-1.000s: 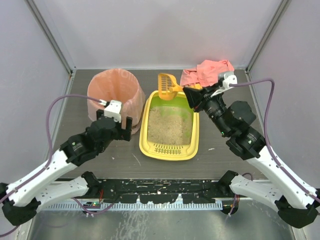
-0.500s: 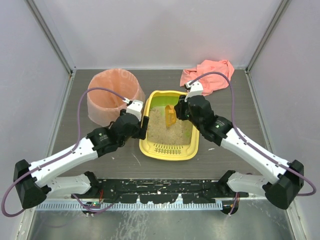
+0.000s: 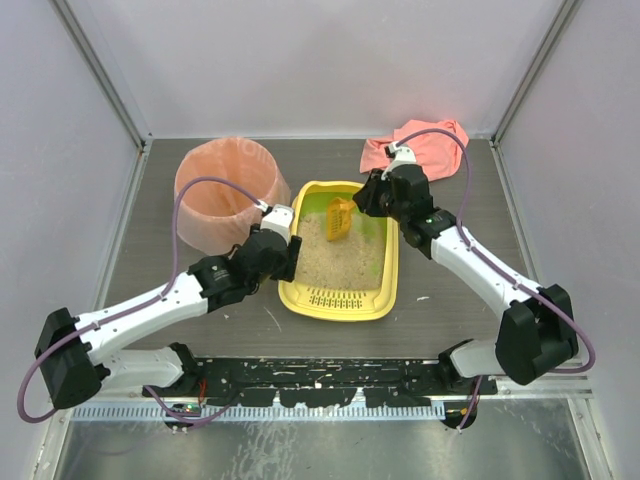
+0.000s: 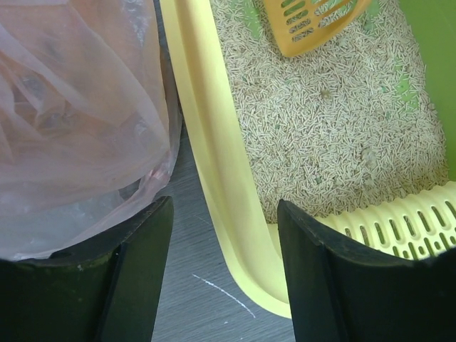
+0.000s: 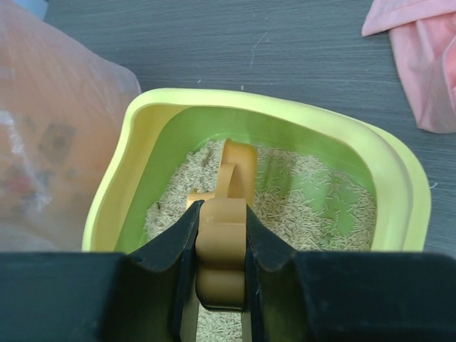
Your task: Clean the litter box
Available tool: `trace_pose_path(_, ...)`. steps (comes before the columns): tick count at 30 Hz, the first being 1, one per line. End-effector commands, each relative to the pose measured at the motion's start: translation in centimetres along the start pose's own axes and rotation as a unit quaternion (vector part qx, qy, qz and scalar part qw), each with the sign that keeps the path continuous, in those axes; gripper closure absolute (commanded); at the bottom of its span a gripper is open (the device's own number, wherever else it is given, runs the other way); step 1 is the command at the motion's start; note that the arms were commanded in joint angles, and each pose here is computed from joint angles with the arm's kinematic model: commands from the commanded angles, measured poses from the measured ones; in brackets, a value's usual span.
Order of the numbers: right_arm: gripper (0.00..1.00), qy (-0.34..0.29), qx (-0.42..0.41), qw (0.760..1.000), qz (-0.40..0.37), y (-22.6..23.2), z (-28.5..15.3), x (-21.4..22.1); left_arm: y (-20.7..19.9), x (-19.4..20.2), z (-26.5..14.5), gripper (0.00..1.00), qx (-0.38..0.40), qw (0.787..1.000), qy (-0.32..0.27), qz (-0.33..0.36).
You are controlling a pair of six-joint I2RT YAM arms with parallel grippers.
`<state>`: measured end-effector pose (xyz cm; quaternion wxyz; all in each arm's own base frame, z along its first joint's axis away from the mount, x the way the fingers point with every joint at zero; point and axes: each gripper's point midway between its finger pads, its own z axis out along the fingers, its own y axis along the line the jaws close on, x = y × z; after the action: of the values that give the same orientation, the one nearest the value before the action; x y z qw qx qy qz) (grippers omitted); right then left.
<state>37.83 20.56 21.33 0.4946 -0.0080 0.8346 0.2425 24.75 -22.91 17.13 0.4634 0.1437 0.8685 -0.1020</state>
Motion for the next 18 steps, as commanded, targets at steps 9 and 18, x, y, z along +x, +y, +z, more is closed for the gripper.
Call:
trace_pose_path(9,0.99,0.006,-0.045,0.994,0.098,3.5,-4.6,-0.5,-1.2,-1.2,1.2,0.46,0.012,0.999,-0.029,-0.021)
trace_pose_path(18,0.99,-0.008,0.083,0.996,0.025,3.0,-3.9,0.7,-1.6,-0.6,1.5,0.53,0.020,0.999,-0.021,-0.019)
